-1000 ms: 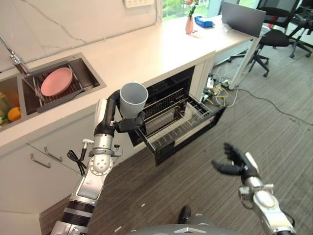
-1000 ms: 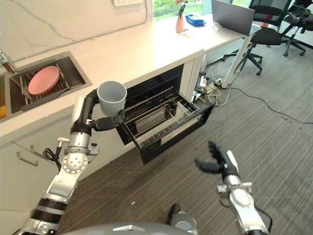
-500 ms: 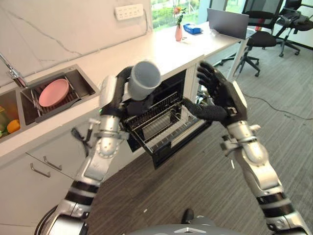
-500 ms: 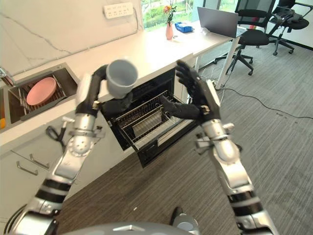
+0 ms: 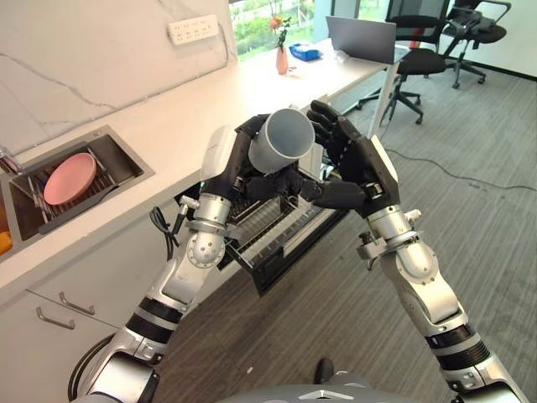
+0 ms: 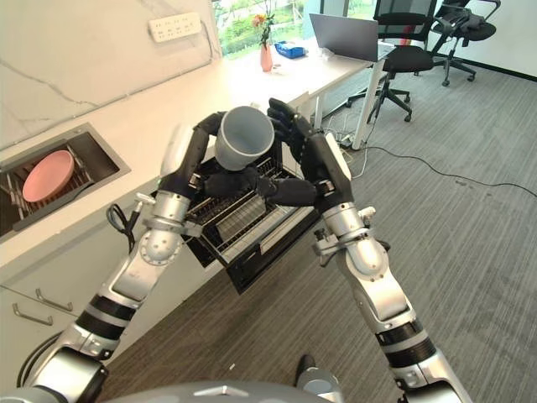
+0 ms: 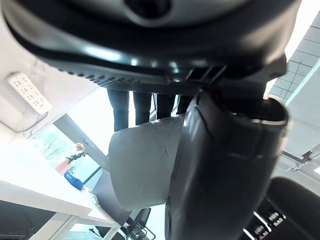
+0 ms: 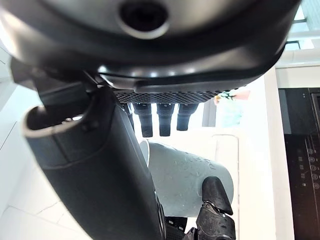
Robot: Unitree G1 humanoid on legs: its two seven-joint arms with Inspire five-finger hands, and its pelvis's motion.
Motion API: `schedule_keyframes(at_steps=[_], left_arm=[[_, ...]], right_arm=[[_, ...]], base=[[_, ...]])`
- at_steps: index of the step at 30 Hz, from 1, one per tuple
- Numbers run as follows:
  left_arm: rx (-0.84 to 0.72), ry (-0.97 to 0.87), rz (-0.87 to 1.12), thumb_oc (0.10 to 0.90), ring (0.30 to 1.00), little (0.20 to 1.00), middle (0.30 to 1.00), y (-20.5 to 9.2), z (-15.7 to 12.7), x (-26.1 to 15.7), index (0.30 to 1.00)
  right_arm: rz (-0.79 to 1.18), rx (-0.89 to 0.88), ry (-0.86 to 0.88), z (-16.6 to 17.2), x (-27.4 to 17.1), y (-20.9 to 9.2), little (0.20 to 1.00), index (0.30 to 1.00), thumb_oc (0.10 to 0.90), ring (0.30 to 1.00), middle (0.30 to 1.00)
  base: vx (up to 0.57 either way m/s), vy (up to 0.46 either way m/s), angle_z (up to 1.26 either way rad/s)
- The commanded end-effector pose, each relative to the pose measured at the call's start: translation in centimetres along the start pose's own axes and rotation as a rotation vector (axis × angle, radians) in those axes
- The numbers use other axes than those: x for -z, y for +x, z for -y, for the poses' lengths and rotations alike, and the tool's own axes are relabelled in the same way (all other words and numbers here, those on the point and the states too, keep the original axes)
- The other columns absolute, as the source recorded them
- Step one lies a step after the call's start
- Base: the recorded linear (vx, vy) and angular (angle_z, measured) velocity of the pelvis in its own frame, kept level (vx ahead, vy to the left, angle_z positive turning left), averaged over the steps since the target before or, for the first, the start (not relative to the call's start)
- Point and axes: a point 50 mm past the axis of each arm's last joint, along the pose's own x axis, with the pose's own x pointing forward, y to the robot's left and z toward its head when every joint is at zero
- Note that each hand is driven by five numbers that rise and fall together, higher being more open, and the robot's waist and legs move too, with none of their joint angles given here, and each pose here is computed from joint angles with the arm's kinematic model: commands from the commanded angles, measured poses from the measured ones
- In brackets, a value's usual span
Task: Place the dishes in the dishwasher.
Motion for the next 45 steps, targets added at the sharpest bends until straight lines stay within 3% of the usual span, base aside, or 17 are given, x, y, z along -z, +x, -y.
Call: schedule_keyframes(at_steps=[1,9,10,11,12,29,30,31,40,45], left_arm=[[-0.151,0.034,0.234,0.400,0.300,0.300,0.300,2.2,-1.4,-4.0,0.300],[-0.003,0.013,0.261,0.400,0.300,0.300,0.300,1.2,2.4,-4.9,0.300],[0.018,-0.022,0.242,0.400,0.300,0.300,0.300,1.0,2.9,-4.8,0.300],[0.022,-0.011,0.247,0.400,0.300,0.300,0.300,1.1,3.0,-4.8,0.300],[0.031,0.007,0.252,0.400,0.300,0.300,0.300,1.1,3.1,-4.8,0.300],[0.032,-0.070,0.202,0.400,0.300,0.300,0.300,0.5,3.4,-4.4,0.300],[0.027,-0.080,0.187,0.425,0.338,0.338,0.338,0.5,3.4,-4.2,0.338],[0.024,-0.094,0.172,0.800,0.900,0.900,0.900,0.3,3.4,-4.0,0.900],[0.011,-0.115,0.089,0.800,0.900,0.900,0.900,-0.7,3.2,-2.7,0.900],[0.008,-0.128,-0.044,0.800,0.900,0.900,0.900,-2.6,3.3,-0.4,0.900]], right_arm=[[0.285,0.092,0.037,-0.2,-4.2,1.1,0.900,0.900,0.800,0.900,0.900],[0.257,0.038,0.051,-2.7,-3.7,1.9,0.900,0.900,0.800,0.900,0.900],[0.261,0.026,0.032,-2.8,-3.8,2.0,0.587,0.587,0.591,0.587,0.587],[0.254,0.026,0.034,-2.9,-3.7,2.0,0.352,0.352,0.435,0.352,0.352],[0.252,0.023,0.039,-2.9,-3.7,2.1,0.300,0.300,0.400,0.300,0.300],[0.304,0.164,0.016,-1.6,-4.5,1.1,0.300,0.300,0.400,0.300,0.300],[0.314,0.177,0.010,-1.4,-4.7,1.1,0.300,0.300,0.400,0.300,0.300],[0.329,0.198,0.003,-1.2,-5.0,1.0,0.300,0.300,0.400,0.300,0.300],[0.395,0.309,-0.029,0.4,-6.0,0.4,0.300,0.300,0.400,0.300,0.300],[0.437,0.436,-0.158,2.1,-6.7,-0.2,0.300,0.300,0.400,0.300,0.300]], base=[[0.00,0.000,0.00],[0.00,0.000,0.00],[-0.01,-0.022,0.04],[-0.01,-0.017,0.07],[0.00,-0.007,0.08],[0.00,0.002,0.04],[0.00,0.000,0.00],[0.00,0.000,0.00],[0.00,0.001,0.01],[0.00,0.001,0.05]])
